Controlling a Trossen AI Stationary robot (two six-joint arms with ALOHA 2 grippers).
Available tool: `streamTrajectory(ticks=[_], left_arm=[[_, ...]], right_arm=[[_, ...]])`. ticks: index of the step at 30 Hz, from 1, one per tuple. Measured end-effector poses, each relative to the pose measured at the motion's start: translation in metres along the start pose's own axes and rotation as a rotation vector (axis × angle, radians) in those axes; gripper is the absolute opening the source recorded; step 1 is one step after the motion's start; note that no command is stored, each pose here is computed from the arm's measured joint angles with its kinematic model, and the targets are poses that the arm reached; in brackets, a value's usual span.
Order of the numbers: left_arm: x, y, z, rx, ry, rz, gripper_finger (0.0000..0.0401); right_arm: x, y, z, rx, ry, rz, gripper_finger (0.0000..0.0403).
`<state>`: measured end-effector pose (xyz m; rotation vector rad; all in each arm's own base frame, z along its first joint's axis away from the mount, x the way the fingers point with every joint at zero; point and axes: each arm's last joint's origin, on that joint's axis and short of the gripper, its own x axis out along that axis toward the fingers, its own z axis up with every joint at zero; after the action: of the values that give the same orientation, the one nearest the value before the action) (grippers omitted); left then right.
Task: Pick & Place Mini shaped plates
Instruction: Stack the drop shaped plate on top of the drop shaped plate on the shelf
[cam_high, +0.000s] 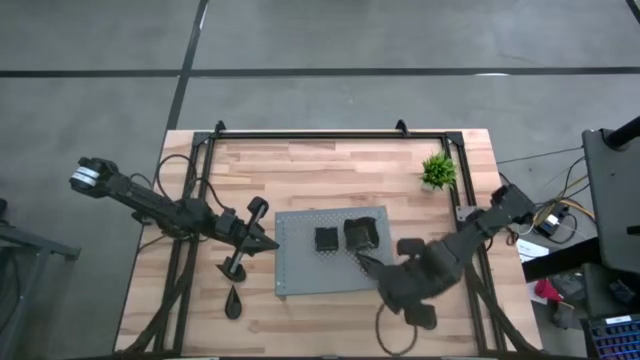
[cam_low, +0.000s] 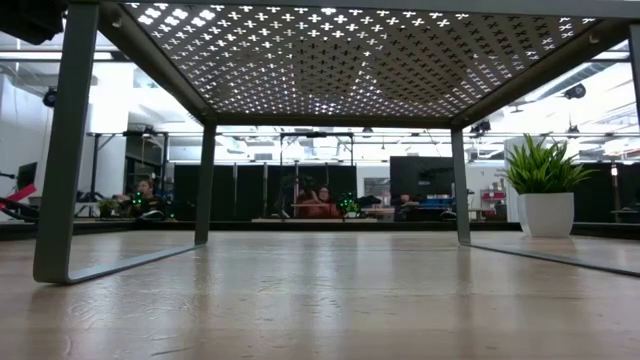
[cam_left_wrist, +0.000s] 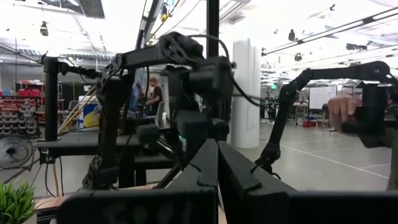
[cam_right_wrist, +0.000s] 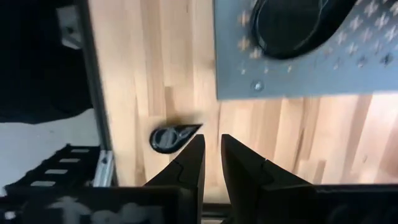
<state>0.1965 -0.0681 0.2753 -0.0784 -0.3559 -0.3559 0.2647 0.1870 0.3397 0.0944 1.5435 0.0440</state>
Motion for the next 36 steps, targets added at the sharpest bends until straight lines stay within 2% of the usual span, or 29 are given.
streamTrajectory(ticks=[4, 11, 19, 25, 29, 33, 36], left_arm=[[0.000, 0.000, -0.001, 0.000, 0.007, 0.000, 0.0003], [0.000, 0.000, -0.002, 0.001, 0.012, 0.001, 0.0003], [0.000, 0.000, -0.003, -0.001, 0.017, 0.002, 0.0003], [0.000, 0.000, -0.003, -0.002, 0.020, 0.002, 0.0003], [0.000, 0.000, -0.003, -0.003, 0.020, 0.002, 0.0003], [0.000, 0.000, -0.003, -0.001, 0.020, 0.002, 0.0003], [0.000, 0.000, -0.003, -0.001, 0.020, 0.003, 0.0003]], right_arm=[[0.013, 0.011, -0.017, 0.035, -0.026, -0.080, 0.0050], [0.036, 0.017, -0.049, 0.109, -0.115, -0.019, 0.0050], [0.061, 0.003, -0.095, 0.276, -0.187, 0.133, 0.0050], [0.093, -0.016, -0.125, 0.478, -0.185, 0.119, 0.0050], [0.115, -0.023, -0.134, 0.590, -0.159, 0.162, 0.0058], [0.135, -0.022, -0.135, 0.613, -0.179, 0.258, 0.0082], [0.149, -0.022, -0.135, 0.629, -0.166, 0.285, 0.0102]])
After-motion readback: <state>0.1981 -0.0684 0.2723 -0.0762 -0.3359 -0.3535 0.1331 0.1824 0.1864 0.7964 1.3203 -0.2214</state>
